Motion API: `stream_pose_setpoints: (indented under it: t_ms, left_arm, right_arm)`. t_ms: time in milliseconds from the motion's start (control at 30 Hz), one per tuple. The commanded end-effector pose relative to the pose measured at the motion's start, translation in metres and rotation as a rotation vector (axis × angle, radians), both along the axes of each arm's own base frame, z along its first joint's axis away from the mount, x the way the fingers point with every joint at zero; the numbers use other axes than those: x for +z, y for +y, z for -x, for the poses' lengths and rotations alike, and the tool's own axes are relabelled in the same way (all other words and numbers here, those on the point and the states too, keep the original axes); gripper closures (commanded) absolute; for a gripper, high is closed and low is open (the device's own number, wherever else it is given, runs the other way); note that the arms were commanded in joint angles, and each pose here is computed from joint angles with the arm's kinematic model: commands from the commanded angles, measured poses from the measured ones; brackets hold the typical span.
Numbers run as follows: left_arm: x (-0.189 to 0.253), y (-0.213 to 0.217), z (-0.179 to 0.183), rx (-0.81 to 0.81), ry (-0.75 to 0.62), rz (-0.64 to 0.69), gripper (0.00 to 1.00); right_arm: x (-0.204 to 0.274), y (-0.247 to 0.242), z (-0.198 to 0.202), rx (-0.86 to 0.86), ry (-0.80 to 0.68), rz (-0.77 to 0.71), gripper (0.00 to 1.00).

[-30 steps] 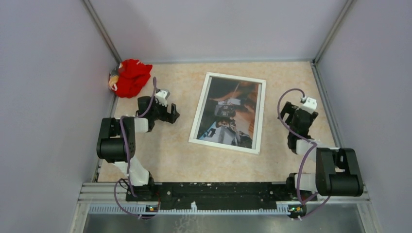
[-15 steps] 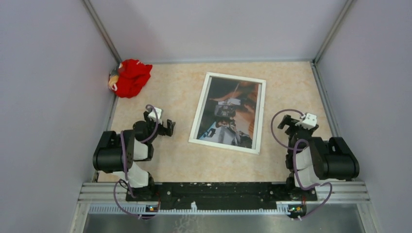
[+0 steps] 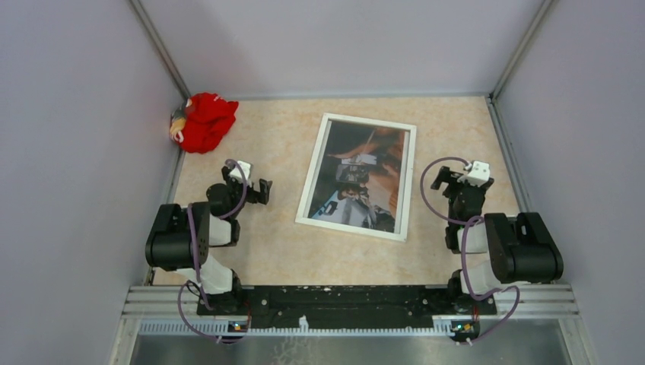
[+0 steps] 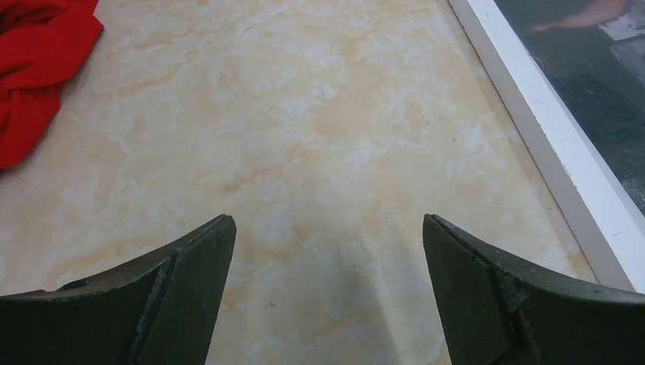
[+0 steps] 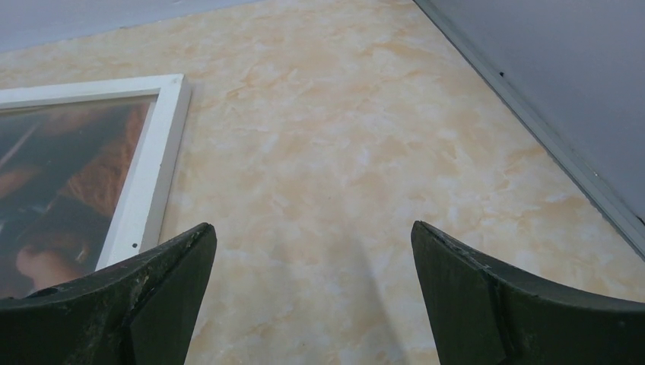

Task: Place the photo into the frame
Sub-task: Reset both arms

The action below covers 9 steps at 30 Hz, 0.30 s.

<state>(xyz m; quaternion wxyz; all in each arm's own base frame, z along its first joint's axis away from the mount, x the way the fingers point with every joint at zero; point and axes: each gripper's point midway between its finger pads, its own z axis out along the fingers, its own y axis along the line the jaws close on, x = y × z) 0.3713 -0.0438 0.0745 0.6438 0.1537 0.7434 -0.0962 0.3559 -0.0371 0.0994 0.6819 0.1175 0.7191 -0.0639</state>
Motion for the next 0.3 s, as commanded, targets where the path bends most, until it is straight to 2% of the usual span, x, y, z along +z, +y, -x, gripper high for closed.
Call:
stream_pose_setpoints:
  t_ms: [0,267]
  left_arm:
    - [0.0153,-0.0018,-0.0041,-0.007,-0.057,0.002,0.01]
    - [0.015,-0.0017,-0.004,-0.006,-0.055,0.002,0.01]
  right_arm:
    - [0.0074,0.0046,-0.0022,0.024,-0.025,0.012,0.01]
    - [0.0071,0.0042,-0.0021,0.023,-0.024,0.012,0.01]
